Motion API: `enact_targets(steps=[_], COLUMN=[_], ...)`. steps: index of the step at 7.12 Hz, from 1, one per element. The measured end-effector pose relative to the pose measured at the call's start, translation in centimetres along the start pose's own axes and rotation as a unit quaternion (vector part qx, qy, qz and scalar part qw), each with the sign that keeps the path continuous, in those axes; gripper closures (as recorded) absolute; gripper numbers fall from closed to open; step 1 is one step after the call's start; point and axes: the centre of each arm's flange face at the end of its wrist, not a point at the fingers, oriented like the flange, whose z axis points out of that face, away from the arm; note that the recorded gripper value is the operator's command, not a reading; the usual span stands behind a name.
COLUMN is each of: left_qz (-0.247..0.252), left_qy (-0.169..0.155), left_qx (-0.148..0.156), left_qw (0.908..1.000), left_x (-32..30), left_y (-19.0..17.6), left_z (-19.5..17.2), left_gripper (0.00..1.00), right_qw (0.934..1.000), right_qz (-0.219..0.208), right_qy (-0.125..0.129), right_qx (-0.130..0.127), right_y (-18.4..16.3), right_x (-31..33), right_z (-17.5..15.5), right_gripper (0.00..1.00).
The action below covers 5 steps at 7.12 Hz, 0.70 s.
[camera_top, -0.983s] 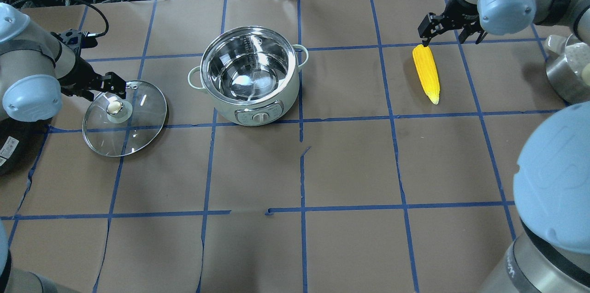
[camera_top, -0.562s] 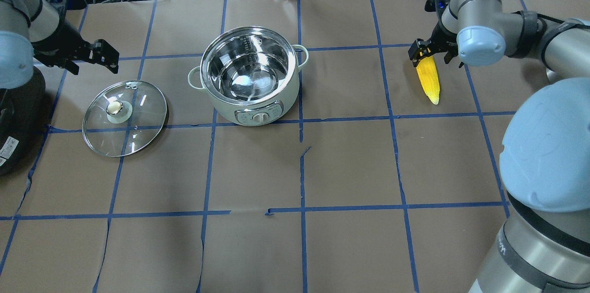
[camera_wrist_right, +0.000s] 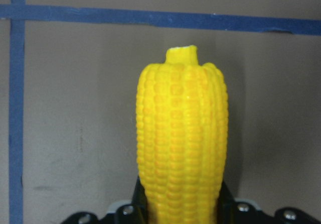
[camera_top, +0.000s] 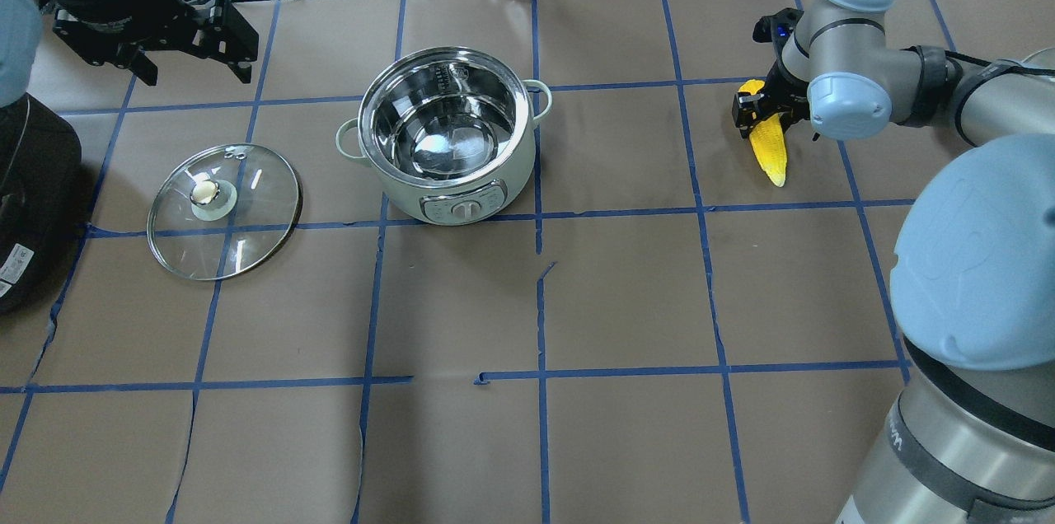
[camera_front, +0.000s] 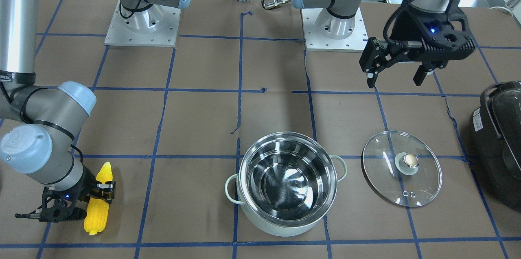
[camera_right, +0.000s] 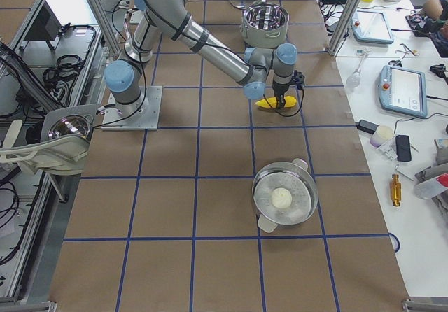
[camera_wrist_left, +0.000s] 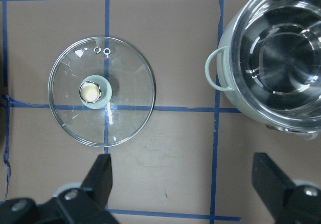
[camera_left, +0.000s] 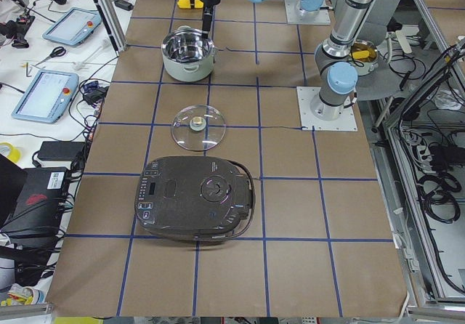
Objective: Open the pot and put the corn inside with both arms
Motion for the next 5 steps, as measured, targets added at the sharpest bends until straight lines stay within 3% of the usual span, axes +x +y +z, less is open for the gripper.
enact_targets(steps=[2, 5], left_qz=[0.003, 0.004], left_qy=[0.026, 0.042], left_qx=[0.004, 0.0], left_qw=[0.9996, 0.9991], left_x=[1.1, 1.5], left_y=[0.7, 0.7], left_z=[-0.8, -0.4], left_gripper=[0.0, 0.0], right_qw=[0.9999, 0.9994], right_qz=[0.009, 0.026], right_qy=[0.002, 0.0], right_qx=[0.01, 0.023], right_y=[-1.1, -3.0], right_x=[-0.6, -10.2], right_z=[-2.7, -10.3], right_gripper=[0.91, 0.9])
